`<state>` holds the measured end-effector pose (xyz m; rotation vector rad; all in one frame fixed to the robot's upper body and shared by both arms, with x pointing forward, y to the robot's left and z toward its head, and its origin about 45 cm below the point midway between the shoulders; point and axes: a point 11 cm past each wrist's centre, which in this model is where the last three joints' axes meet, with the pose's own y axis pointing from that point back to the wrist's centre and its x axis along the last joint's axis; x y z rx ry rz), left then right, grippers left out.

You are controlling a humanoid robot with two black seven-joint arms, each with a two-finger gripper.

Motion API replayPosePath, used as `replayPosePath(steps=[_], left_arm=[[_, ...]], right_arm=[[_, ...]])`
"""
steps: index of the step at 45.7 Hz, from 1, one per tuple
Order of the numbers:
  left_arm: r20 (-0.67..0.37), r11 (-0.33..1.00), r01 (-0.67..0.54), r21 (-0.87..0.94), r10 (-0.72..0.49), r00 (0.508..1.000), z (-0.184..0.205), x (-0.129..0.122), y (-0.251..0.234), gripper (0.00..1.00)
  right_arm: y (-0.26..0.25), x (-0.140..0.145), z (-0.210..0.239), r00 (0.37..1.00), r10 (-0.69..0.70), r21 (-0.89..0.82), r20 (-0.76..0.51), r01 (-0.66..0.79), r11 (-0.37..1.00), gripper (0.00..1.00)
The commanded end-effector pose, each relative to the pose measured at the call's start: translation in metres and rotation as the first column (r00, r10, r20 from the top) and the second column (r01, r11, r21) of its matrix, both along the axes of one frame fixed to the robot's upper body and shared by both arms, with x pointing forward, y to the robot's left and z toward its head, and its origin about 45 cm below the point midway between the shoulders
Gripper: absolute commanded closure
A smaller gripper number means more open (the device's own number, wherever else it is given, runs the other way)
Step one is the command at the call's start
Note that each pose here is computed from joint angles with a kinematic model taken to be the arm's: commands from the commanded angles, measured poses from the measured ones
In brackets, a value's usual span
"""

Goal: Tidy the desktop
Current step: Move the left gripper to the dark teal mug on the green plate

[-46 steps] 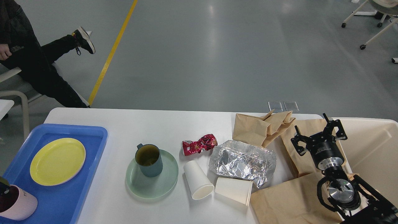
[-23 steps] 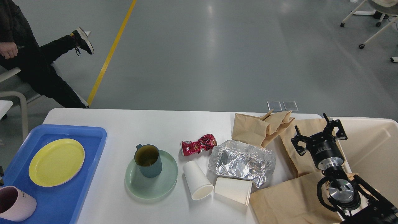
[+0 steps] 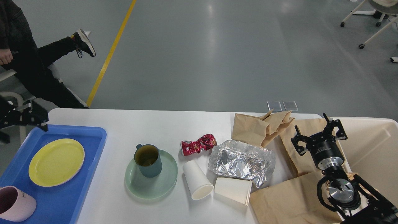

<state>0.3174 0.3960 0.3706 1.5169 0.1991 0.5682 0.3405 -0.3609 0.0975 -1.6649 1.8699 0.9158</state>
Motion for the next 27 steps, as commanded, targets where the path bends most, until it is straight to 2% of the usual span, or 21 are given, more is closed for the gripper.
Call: replayPosePath(steps=[1,4,13,24,27], left_arm=[[0.023,0.995,0.096,-0.007,-0.096,0.995,0.030,-0.001,-0.068,0.10],[0.056,0.987,0.159,-0.029,-0.157,0.986,0.049,0.000,-0.110,0.10],[0.093,0.972,0.223,-0.078,-0.215,0.972,0.075,-0.008,-0.168,0.08],[0.118,0.956,0.231,-0.181,-0.212,0.970,0.073,-0.008,-0.189,0.04],[0.095,0.953,0.236,-0.192,-0.221,0.971,0.066,-0.007,-0.191,0.04]], right_arm=[[0.000,0.000,0.000,1.000,0.000,0.000,0.000,0.000,1.000,0.00],[0.000,0.000,0.000,1.000,0.000,0.000,0.000,0.000,1.000,0.00],[0.000,0.000,0.000,1.000,0.000,0.000,0.000,0.000,1.000,0.00],[0.000,0.000,0.000,1.000,0.000,0.000,0.000,0.000,1.000,0.00],[0.000,0.000,0.000,1.000,0.000,0.000,0.000,0.000,1.000,0.00]])
